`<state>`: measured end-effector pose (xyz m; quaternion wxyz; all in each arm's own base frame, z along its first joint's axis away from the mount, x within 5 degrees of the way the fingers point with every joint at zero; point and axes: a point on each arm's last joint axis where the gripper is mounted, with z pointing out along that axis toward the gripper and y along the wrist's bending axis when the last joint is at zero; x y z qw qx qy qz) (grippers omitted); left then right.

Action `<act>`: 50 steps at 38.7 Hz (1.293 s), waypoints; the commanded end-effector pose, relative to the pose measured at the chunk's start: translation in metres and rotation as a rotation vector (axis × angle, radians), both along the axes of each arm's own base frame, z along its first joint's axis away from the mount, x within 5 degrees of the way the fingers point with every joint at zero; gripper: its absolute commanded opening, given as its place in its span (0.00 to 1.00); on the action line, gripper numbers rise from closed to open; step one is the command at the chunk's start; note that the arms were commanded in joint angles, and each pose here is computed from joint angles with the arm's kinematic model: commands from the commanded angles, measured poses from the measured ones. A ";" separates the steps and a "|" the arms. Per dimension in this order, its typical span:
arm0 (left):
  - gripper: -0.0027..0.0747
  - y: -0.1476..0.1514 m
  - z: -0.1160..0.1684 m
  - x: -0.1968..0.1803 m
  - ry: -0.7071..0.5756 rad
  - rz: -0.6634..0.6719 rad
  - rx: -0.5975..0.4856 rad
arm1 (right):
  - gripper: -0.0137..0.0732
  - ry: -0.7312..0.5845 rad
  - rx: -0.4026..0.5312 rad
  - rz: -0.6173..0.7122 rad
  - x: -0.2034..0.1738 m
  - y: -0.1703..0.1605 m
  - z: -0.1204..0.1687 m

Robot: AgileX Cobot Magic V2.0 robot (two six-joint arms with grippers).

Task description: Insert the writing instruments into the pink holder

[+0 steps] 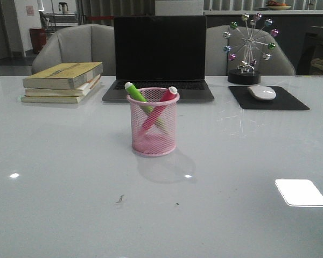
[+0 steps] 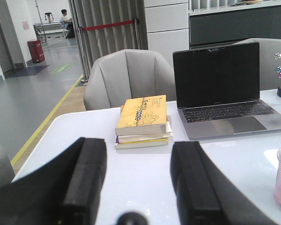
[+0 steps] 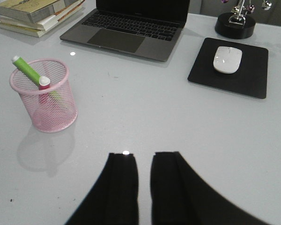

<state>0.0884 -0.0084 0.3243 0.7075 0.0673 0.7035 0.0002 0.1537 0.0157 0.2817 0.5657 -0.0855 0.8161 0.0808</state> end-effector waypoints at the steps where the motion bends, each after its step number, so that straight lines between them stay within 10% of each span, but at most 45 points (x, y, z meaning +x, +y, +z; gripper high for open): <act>1: 0.53 0.000 0.017 -0.002 -0.107 0.003 -0.022 | 0.26 -0.048 0.026 -0.047 0.003 -0.003 0.011; 40: 0.53 0.000 0.017 -0.002 -0.105 0.003 -0.021 | 0.19 -0.055 0.025 -0.032 0.000 -0.002 0.013; 50: 0.53 0.000 0.017 -0.002 -0.105 0.003 -0.021 | 0.19 -0.243 -0.275 -0.062 -0.028 -0.009 0.033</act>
